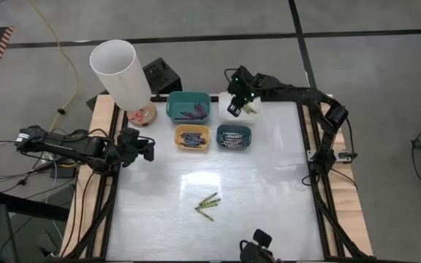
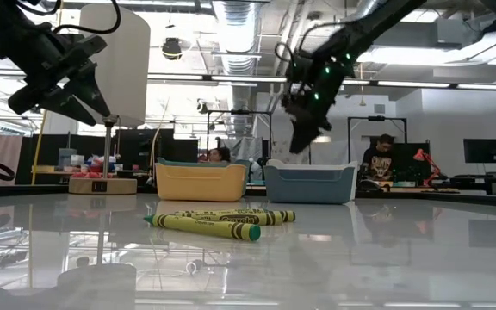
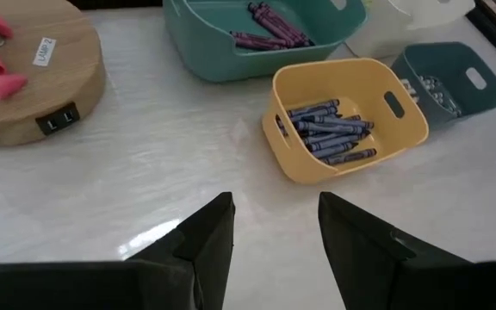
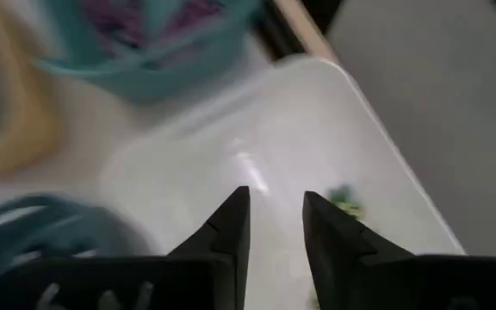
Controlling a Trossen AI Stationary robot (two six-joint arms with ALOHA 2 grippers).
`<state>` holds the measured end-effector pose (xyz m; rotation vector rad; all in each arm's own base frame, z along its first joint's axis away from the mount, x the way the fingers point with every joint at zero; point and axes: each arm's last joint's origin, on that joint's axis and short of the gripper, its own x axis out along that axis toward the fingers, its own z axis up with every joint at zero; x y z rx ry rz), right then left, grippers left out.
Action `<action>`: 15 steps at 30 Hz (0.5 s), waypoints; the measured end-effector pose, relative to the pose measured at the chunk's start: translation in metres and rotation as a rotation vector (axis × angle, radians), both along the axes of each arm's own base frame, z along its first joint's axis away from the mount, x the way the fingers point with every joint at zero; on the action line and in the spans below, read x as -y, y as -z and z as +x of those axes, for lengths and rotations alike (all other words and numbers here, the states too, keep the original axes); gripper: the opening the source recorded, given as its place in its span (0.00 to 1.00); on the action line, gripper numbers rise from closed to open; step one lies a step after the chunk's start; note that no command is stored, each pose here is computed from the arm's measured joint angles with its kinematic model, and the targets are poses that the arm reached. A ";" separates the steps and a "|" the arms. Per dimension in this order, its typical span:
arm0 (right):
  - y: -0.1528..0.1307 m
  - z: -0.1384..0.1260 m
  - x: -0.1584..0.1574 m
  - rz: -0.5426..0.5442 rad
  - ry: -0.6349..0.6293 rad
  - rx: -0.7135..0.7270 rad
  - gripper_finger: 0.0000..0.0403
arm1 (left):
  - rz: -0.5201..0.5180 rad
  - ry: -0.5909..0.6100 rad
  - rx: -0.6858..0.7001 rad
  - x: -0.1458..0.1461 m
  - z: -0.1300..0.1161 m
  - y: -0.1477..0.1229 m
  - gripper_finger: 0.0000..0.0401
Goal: Sort crayons
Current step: Put the green crayon into the white bin
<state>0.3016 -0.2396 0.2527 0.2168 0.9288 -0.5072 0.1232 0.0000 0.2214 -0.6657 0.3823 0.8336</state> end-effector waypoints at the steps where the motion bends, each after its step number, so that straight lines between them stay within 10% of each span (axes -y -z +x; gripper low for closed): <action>1: -0.007 0.002 -0.002 0.018 -0.021 0.011 0.26 | -0.001 0.007 -0.003 0.000 0.000 0.000 0.40; 15: -0.071 0.072 -0.107 0.013 -0.429 0.200 0.27 | 0.037 0.088 -0.061 0.001 0.000 0.001 0.40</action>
